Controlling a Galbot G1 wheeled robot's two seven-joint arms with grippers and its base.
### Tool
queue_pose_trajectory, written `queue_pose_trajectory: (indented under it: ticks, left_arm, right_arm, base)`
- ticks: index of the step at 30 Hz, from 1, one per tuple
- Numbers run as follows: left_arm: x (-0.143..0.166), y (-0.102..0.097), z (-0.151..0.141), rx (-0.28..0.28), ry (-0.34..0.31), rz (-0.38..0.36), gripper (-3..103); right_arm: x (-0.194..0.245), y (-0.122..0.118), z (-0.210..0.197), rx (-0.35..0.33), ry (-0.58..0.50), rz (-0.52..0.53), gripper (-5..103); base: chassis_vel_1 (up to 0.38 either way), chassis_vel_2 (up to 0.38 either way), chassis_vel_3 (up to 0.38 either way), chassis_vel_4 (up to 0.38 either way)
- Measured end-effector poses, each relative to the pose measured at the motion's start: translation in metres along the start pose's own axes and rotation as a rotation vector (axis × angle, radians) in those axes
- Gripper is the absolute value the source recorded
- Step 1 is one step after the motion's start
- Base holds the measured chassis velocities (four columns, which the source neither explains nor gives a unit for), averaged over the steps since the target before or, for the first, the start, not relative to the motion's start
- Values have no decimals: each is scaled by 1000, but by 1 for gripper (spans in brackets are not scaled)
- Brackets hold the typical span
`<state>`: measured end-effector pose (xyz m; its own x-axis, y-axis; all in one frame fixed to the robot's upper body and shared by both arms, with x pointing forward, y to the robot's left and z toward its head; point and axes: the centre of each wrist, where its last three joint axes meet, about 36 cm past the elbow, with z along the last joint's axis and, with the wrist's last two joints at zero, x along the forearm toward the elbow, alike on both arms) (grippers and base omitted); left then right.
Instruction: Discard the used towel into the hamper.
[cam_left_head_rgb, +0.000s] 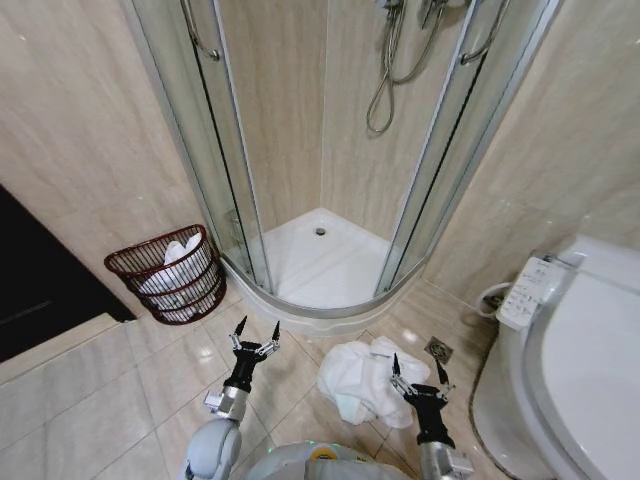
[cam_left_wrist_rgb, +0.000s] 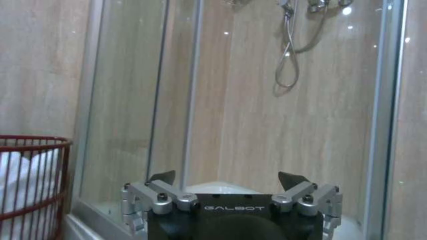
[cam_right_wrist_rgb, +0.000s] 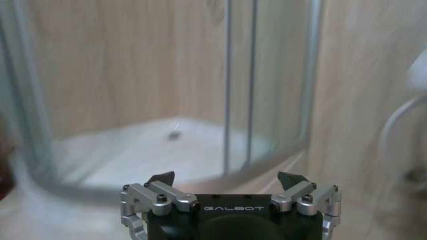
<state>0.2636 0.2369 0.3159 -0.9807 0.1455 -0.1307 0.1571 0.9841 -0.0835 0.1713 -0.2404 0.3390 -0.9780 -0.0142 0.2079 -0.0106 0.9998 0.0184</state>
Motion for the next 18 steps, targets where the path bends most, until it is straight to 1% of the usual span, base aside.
queue_pose_trajectory:
  ticks: [1, 2, 4, 5, 6, 9, 10, 11, 14, 15, 16, 17, 18]
  left_arm:
    - [0, 0, 1, -5, -4, -4, 100]
    - [0, 0, 1, -5, -4, -4, 100]
    - [0, -1, 2, -16, -9, -15, 100]
    - [2, -2, 2, -18, -6, -21, 100]
    - [2, -2, 2, -18, -6, -21, 100]
    - [4, -2, 0, -18, 2, -49, 100]
    - [4, -1, 0, -18, 5, -63, 100]
    - [4, -1, 0, -18, 5, -63, 100]
    - [9, 0, -1, -20, 15, -113, 100]
    - [13, 1, -2, -22, 22, -130, 100]
    - [13, 1, -2, -22, 22, -130, 100]
    - [17, 2, -3, -22, 28, -139, 100]
    - [20, 4, -3, -23, 37, -147, 100]
  right_arm:
    - [-2, -9, 2, -1, 37, -33, 100]
    - [-2, -9, 2, -1, 37, -33, 100]
    - [-11, -30, 10, 19, 128, -112, 100]
    - [-18, -42, 12, 44, 169, -155, 100]
    - [-18, -42, 12, 44, 169, -155, 100]
    - [-38, -69, 10, 89, 273, -259, 100]
    - [-45, -75, 6, 87, 304, -293, 100]
    - [-45, -75, 6, 87, 304, -293, 100]
    - [-69, -83, -3, 20, 370, -377, 100]
    - [-83, -83, -7, -11, 364, -390, 100]
    - [-83, -83, -7, -11, 364, -390, 100]
    - [-94, -80, -10, -30, 347, -389, 100]
    - [-107, -74, -16, -51, 314, -366, 100]
  base:
    - [0, 0, 0, 0]
    - [0, 0, 0, 0]
    - [0, 0, 0, 0]
    - [0, 0, 0, 0]
    - [0, 0, 0, 0]
    - [0, 0, 0, 0]
    - [0, 0, 0, 0]
    - [0, 0, 0, 0]
    - [0, 0, 0, 0]
    - [0, 0, 0, 0]
    - [0, 0, 0, 0]
    - [0, 0, 0, 0]
    - [0, 0, 0, 0]
